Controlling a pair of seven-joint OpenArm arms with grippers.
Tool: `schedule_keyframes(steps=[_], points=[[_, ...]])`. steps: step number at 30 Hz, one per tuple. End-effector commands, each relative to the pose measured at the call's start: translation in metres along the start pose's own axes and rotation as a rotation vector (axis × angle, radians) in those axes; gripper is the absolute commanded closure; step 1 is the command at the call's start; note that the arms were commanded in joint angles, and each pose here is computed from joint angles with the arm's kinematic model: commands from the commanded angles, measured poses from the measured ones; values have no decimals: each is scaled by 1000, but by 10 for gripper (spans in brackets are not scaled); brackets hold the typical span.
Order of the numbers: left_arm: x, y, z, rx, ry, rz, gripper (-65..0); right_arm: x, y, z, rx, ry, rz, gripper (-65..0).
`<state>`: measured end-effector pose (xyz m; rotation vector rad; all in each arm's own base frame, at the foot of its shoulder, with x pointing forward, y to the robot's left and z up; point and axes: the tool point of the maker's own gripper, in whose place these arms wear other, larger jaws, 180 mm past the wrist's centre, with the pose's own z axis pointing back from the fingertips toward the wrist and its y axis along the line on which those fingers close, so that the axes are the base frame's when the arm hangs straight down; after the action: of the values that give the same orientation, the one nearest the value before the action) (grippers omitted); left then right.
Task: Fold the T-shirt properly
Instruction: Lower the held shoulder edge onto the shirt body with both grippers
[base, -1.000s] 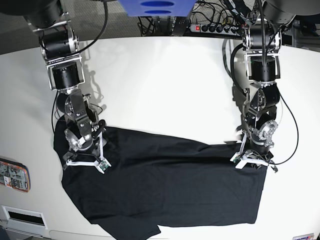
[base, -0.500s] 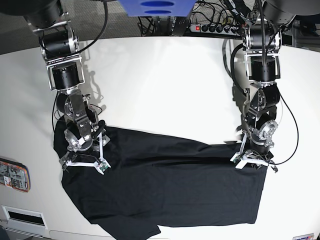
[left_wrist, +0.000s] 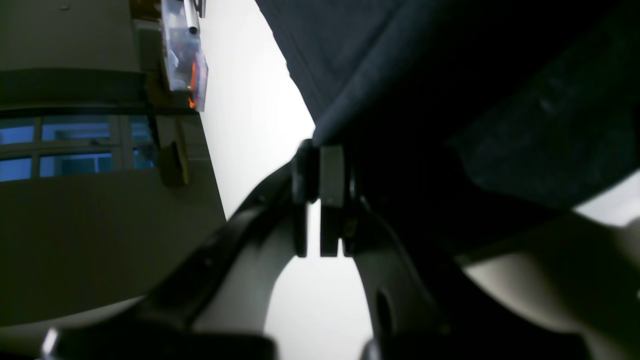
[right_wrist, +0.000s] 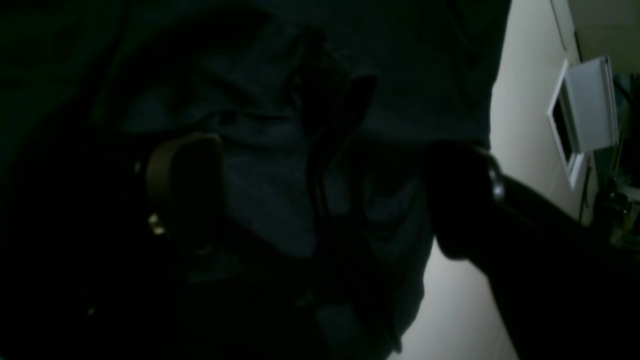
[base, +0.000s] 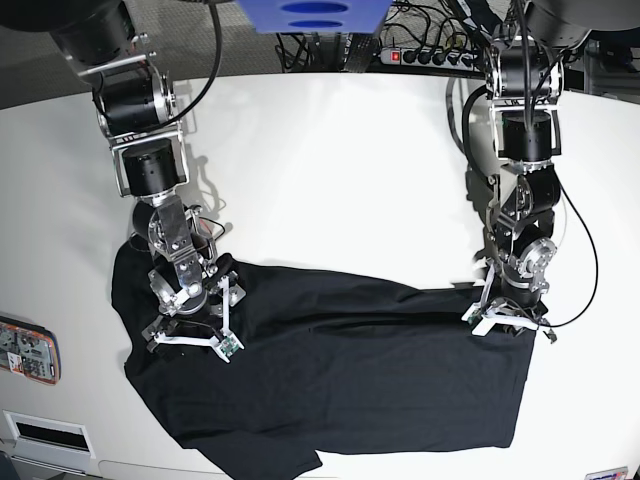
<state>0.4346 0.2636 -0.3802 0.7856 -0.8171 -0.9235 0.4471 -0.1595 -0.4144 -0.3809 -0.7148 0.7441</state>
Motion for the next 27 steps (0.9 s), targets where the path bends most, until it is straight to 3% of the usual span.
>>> schedule_keyframes(steps=[1, 17, 18, 23, 27], points=[[5, 26, -1, 65, -15, 0, 0, 7, -13, 1, -22, -3, 7, -596], [2, 27, -2, 68, -4, 4, 0, 31, -37, 5, -64, -44, 1, -596], [2, 27, -2, 68, -4, 4, -12, 32, -37, 5, -64, -45, 1, -596], [3, 29, -3, 70, 3, -35, -220, 61, -57, 23, -122, -130, 1, -596], [-7, 26, -14, 49, 60, -160, -272, 79, -68, 36, -158, -184, 3, -596]])
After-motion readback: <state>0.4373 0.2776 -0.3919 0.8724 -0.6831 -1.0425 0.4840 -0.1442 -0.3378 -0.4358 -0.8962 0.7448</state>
